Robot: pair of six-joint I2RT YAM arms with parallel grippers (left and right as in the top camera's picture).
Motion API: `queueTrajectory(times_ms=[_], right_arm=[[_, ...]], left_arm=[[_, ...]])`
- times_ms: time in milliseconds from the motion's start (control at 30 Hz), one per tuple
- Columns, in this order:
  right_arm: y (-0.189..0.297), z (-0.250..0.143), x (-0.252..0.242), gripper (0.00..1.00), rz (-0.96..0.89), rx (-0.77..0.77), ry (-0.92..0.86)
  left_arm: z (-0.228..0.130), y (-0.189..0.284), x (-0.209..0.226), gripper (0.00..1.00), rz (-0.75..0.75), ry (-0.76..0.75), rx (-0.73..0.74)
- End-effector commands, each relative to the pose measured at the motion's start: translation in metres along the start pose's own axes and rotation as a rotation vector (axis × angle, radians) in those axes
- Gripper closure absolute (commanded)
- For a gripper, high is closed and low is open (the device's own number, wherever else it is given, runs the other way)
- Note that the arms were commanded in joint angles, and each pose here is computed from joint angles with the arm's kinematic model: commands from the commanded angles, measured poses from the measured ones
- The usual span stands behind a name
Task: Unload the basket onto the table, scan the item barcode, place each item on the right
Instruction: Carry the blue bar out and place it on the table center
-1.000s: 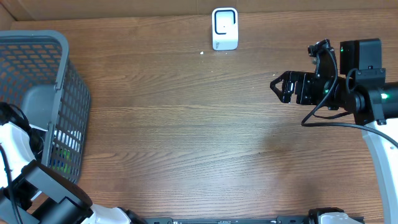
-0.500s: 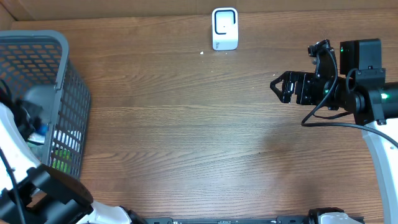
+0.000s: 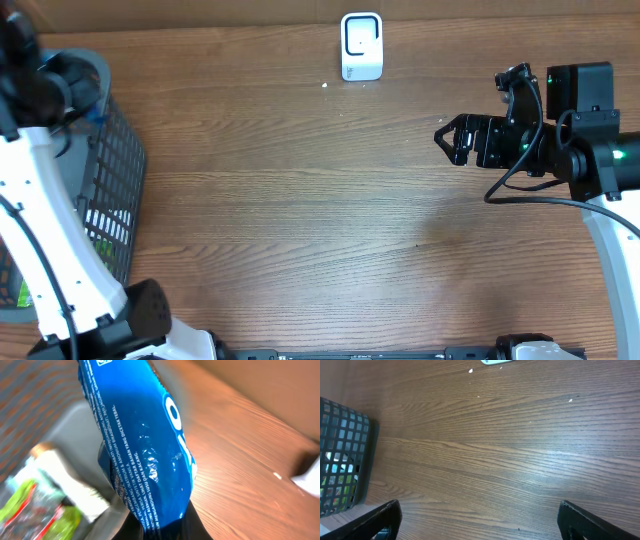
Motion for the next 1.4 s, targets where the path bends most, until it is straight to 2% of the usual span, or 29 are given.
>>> queueTrajectory(times_ms=[0,167,300,500,733,900,1033,1100,1200,1267,1367], right_arm=[[0.006,0.006,0.007,0.0,0.014,-0.027,0.023],[0.006,0.006,0.007,0.0,0.014,-0.027,0.023],[0.006,0.006,0.006,0.0,0.005,-0.028,0.022],[0.006,0.006,0.004,0.0,-0.007,-0.032,0.023],[0.006,0.007,0.001,0.0,-0.025,-0.037,0.023],[0.006,0.008,0.002,0.0,-0.024,-0.04,0.024],[0.006,0.008,0.002,0.0,-0.025,-0.039,0.023],[0.006,0.007,0.002,0.0,-0.025,-0.039,0.023],[0.006,0.007,0.001,0.0,-0.026,-0.035,0.022],[0.006,0.006,0.001,0.0,-0.026,-0.034,0.021],[0.006,0.006,0.001,0.0,-0.026,-0.034,0.021]], left_arm=[[-0.007,0.027,-0.04,0.96,-0.089,-0.152,-0.042],[-0.053,0.017,-0.094,0.96,-0.162,-0.305,0.107],[-0.092,-0.008,-0.115,0.96,-0.112,-0.254,0.252],[-0.165,-0.069,-0.142,0.96,-0.043,-0.307,0.422],[-0.243,-0.141,-0.16,0.96,0.012,-0.403,0.41],[-0.281,-0.17,-0.161,0.96,0.016,-0.458,0.374],[-0.293,-0.179,-0.157,0.96,0.017,-0.469,0.373],[-0.295,-0.18,-0.156,0.91,0.019,-0.469,0.374],[-0.294,-0.18,-0.157,0.73,0.016,-0.468,0.372],[-0.294,-0.18,-0.158,0.66,0.011,-0.466,0.37],[-0.288,-0.176,-0.162,0.61,0.002,-0.471,0.363]])
Point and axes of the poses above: each gripper's point midway between its finger pads, its own y axis back along the fingers, its own x axis along the line the jaws close on, z = x × y, the point moved 3 cm from there along y, back along the fingers, and after that the axes turned 4 degrees about -y, right-handed, at the moved point
